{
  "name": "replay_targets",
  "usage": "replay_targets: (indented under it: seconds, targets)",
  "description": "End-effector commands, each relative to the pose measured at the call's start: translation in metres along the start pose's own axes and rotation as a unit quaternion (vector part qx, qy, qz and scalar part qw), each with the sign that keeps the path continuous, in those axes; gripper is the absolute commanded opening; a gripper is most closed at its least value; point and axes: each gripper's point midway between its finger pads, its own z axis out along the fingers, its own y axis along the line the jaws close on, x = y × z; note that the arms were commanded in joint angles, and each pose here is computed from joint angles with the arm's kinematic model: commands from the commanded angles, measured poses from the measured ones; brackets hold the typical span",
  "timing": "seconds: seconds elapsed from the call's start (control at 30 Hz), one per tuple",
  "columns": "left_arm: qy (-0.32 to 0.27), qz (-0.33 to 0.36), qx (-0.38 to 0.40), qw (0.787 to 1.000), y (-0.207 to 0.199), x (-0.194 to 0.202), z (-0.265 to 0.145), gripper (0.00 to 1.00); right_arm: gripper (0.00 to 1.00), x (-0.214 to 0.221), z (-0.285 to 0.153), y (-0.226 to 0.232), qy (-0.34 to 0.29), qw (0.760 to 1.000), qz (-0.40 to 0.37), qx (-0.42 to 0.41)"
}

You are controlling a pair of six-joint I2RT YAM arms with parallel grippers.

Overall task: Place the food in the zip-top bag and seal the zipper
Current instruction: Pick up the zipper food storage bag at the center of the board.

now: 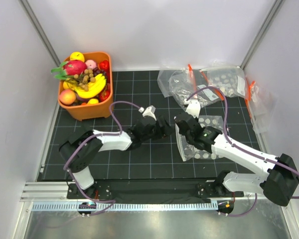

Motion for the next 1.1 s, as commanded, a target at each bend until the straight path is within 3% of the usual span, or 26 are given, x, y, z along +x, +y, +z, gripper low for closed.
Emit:
replay_targets:
  seconds: [0.0, 0.1, 0.27, 0.5, 0.73, 1.07]
  targets:
    - [-0.075, -0.024, 0.000, 0.997, -0.002, -0.033, -0.024, 0.75, 0.36, -0.003, -0.003, -0.002, -0.003, 1.000, -0.002, 0.005]
    - [-0.085, -0.023, -0.029, 0.996, 0.022, -0.036, -0.041, 0.77, 0.54, 0.017, 0.005, 0.000, 0.036, 0.998, -0.058, -0.003]
    - [-0.102, -0.037, -0.051, 0.993, 0.046, -0.050, -0.062, 0.79, 0.65, 0.052, 0.021, 0.002, 0.110, 0.984, -0.138, 0.022]
    - [-0.115, -0.049, -0.079, 0.989, 0.080, -0.059, -0.088, 0.79, 0.65, 0.062, 0.034, 0.005, 0.120, 0.960, -0.232, 0.103]
    - [-0.141, -0.028, -0.089, 0.986, 0.082, -0.072, -0.109, 0.80, 0.64, 0.065, 0.040, -0.002, 0.110, 0.929, -0.305, 0.179]
    - [-0.155, -0.014, -0.102, 0.983, 0.084, -0.078, -0.123, 0.81, 0.60, 0.076, 0.047, -0.009, 0.115, 0.908, -0.337, 0.222]
